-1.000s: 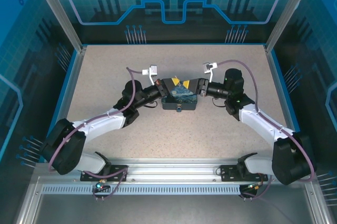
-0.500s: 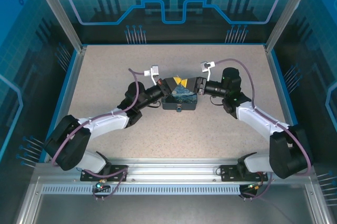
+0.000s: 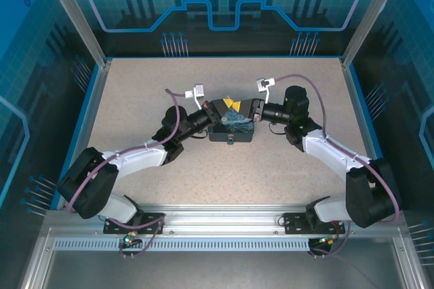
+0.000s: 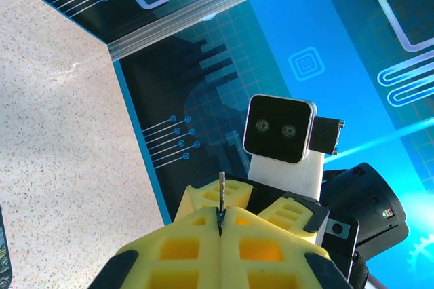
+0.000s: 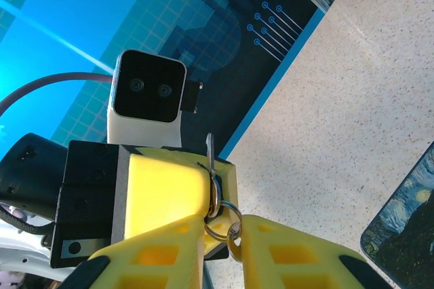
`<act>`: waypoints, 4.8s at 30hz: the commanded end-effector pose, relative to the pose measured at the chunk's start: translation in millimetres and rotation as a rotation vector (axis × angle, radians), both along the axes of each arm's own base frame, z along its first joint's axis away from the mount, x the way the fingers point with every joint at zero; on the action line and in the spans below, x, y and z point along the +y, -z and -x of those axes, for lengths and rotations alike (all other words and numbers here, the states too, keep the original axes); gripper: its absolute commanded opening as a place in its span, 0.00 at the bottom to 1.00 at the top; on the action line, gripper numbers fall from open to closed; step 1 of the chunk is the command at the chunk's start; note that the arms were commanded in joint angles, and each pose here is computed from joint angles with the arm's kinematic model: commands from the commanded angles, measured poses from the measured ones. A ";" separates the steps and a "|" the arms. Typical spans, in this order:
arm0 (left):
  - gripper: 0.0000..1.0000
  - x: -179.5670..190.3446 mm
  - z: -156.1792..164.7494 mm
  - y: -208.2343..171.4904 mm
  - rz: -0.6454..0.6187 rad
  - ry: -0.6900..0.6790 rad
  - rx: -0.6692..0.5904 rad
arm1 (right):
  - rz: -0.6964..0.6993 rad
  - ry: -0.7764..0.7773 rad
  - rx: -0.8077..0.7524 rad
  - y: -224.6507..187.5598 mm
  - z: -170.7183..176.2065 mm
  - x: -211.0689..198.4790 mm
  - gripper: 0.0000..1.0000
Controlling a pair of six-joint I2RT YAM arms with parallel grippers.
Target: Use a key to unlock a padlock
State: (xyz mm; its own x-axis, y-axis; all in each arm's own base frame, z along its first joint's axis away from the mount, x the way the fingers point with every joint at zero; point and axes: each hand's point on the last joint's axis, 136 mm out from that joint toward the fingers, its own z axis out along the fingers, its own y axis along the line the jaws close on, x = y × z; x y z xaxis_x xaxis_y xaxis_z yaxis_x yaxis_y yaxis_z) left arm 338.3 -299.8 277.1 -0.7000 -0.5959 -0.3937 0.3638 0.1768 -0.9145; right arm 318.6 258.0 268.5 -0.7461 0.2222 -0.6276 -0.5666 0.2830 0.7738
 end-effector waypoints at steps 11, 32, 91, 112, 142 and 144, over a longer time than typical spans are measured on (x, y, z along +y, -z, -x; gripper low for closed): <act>0.00 -5.4 -1.5 -8.1 0.042 -0.004 -0.014 | -0.002 -0.044 -0.034 -4.9 3.6 12.3 0.37; 0.07 -5.2 -3.3 -6.7 -0.006 -0.020 -0.036 | 0.019 -0.039 -0.035 -2.5 4.7 7.7 0.00; 0.00 3.8 -9.4 -14.5 0.020 -0.054 -0.057 | 0.026 0.051 0.000 2.0 18.9 -14.5 0.50; 0.00 11.4 -14.8 -11.9 0.046 -0.108 -0.043 | -0.077 0.057 0.032 -6.7 -2.5 15.4 0.38; 0.00 11.9 -12.7 -9.9 0.043 -0.104 -0.043 | -0.103 0.056 -0.002 -20.9 2.6 21.6 0.32; 0.00 11.8 -12.3 -11.3 0.044 -0.103 -0.045 | -0.105 0.049 0.000 -20.5 2.4 24.8 0.31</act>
State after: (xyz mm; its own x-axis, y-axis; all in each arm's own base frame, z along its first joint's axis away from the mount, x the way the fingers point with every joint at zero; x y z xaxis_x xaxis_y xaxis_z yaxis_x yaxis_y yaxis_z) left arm 354.5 -287.8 281.8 -0.6218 -0.6798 -0.3889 0.3607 0.1922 -0.9127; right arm 314.7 274.2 272.6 -0.7536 0.3168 -0.5760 -0.5167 0.2562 0.8170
